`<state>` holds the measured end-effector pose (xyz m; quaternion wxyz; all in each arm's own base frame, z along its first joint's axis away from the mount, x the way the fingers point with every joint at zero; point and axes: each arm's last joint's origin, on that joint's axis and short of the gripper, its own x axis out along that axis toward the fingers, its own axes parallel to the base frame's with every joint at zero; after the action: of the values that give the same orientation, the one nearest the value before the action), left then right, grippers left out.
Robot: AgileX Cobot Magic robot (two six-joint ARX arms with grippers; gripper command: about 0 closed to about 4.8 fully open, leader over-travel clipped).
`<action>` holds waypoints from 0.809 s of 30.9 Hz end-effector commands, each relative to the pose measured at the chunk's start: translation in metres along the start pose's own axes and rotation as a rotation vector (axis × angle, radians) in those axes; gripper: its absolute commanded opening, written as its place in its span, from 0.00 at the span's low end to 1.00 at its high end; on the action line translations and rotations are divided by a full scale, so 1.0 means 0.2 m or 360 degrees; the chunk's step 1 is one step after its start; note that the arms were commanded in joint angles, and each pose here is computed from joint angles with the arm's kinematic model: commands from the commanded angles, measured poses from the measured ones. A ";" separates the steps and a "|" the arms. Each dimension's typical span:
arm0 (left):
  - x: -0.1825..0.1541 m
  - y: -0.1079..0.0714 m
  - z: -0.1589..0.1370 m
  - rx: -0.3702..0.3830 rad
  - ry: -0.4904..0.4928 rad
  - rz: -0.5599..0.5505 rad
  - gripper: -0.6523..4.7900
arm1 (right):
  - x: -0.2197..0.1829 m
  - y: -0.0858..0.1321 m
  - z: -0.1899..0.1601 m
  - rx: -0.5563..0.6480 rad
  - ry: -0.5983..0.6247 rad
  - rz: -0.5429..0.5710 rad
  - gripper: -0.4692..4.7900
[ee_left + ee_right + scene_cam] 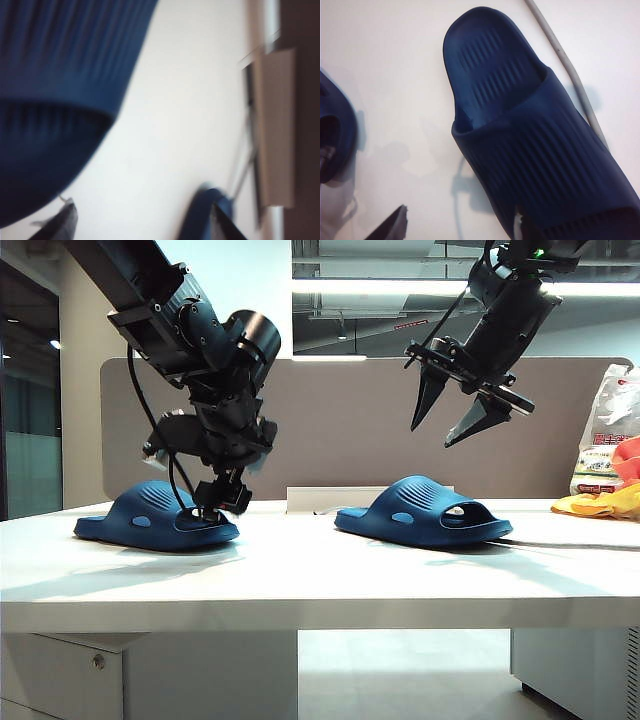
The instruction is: Interlock the pair of blue slippers on the table with their fronts facing up.
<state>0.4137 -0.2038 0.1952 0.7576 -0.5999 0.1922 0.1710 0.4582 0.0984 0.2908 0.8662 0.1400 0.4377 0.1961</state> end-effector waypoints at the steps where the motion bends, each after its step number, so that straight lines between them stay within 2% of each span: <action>1: 0.00 -0.01 0.01 -0.0093 -0.0079 -0.0144 0.75 | -0.01 0.00 0.00 -0.0015 -0.0015 0.0005 0.60; 6: 0.01 0.09 0.01 -0.0229 -0.0145 -0.0100 0.75 | 0.00 0.00 -0.01 -0.0010 -0.0001 0.0002 0.60; 10: 0.02 0.21 0.02 -0.0403 -0.0237 -0.0090 0.73 | 0.00 0.00 -0.01 -0.0010 -0.0001 0.0001 0.60; 11: 0.02 0.23 0.03 -0.0433 -0.0264 -0.0131 0.69 | 0.00 0.00 -0.01 -0.0010 -0.0001 0.0001 0.60; 14: 0.01 0.29 0.04 -0.0475 -0.0331 -0.0258 0.49 | 0.00 0.00 -0.01 -0.0010 -0.0001 0.0002 0.60; 16: 0.01 0.31 0.06 -0.0466 -0.0337 -0.0281 0.45 | 0.00 0.00 -0.01 -0.0010 -0.0001 0.0002 0.60; 20: 0.03 0.34 0.10 -0.0444 -0.0290 -0.0286 0.44 | 0.00 0.00 -0.01 -0.0011 0.0000 0.0002 0.60; 21: 0.03 0.34 0.11 -0.0429 -0.0284 -0.0285 0.42 | 0.00 0.00 -0.01 -0.0010 0.0001 0.0003 0.60; 24: 0.04 0.31 0.13 -0.0357 -0.0263 -0.0362 0.15 | 0.00 0.00 -0.01 -0.0010 0.0008 0.0000 0.60; 25: 0.04 0.30 0.14 -0.0353 -0.0263 -0.0399 0.11 | 0.00 0.00 -0.01 -0.0012 0.0010 0.0000 0.60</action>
<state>0.3915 -0.1638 0.1424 0.7029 -0.6903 0.0402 0.1666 0.4573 0.0984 0.2847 0.8621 0.1399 0.4467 0.1942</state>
